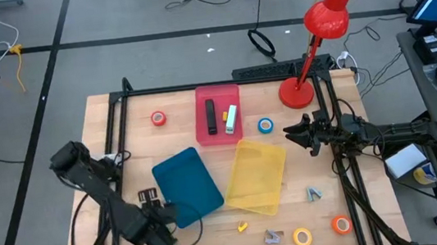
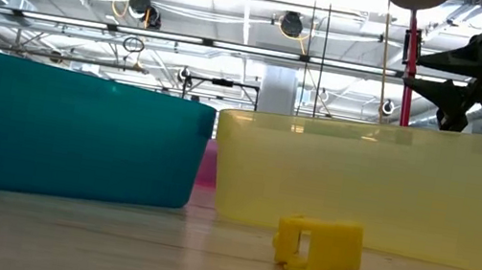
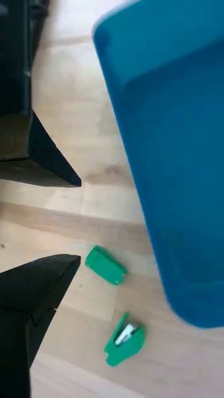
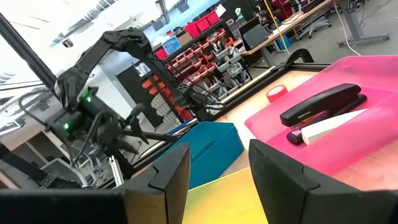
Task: Pick and place Stapler, Stapler remover, tape
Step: Put the top small green stapler into the red bin
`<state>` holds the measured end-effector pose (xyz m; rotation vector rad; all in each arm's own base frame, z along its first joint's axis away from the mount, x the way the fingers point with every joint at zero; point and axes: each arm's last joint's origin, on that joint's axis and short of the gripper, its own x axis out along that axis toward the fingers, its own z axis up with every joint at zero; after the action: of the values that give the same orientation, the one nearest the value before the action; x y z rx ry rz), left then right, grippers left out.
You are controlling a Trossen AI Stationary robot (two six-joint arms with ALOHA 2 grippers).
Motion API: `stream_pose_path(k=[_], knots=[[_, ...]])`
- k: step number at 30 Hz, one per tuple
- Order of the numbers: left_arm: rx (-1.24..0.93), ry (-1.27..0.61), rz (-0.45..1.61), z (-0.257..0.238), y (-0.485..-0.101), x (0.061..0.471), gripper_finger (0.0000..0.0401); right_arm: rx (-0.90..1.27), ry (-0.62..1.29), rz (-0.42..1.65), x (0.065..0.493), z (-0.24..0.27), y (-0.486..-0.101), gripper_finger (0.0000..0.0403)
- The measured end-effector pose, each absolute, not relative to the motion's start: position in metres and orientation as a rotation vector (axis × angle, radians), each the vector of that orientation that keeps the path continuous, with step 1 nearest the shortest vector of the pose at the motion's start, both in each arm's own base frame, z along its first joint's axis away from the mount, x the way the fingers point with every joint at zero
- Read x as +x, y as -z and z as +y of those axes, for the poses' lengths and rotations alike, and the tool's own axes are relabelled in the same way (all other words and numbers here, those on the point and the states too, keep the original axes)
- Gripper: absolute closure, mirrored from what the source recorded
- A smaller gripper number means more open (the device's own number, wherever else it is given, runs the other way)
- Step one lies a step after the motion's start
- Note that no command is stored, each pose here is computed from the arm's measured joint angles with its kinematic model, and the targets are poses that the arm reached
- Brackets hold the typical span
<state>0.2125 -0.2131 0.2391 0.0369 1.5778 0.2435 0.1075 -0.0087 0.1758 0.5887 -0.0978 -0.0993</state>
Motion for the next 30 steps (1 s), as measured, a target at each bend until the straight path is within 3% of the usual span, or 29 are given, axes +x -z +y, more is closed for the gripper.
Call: stream_pose_path(k=[15,30], knots=[[0.087,-0.172,1.557,-0.245,-0.201,0.211,0.0213,0.589,0.099,-0.098,0.107,-0.009,-0.176,0.0245],[0.153,-0.107,1.602,-0.237,-0.158,0.194,0.0213,0.623,0.097,-0.099,0.107,-0.009,-0.176,0.0245]])
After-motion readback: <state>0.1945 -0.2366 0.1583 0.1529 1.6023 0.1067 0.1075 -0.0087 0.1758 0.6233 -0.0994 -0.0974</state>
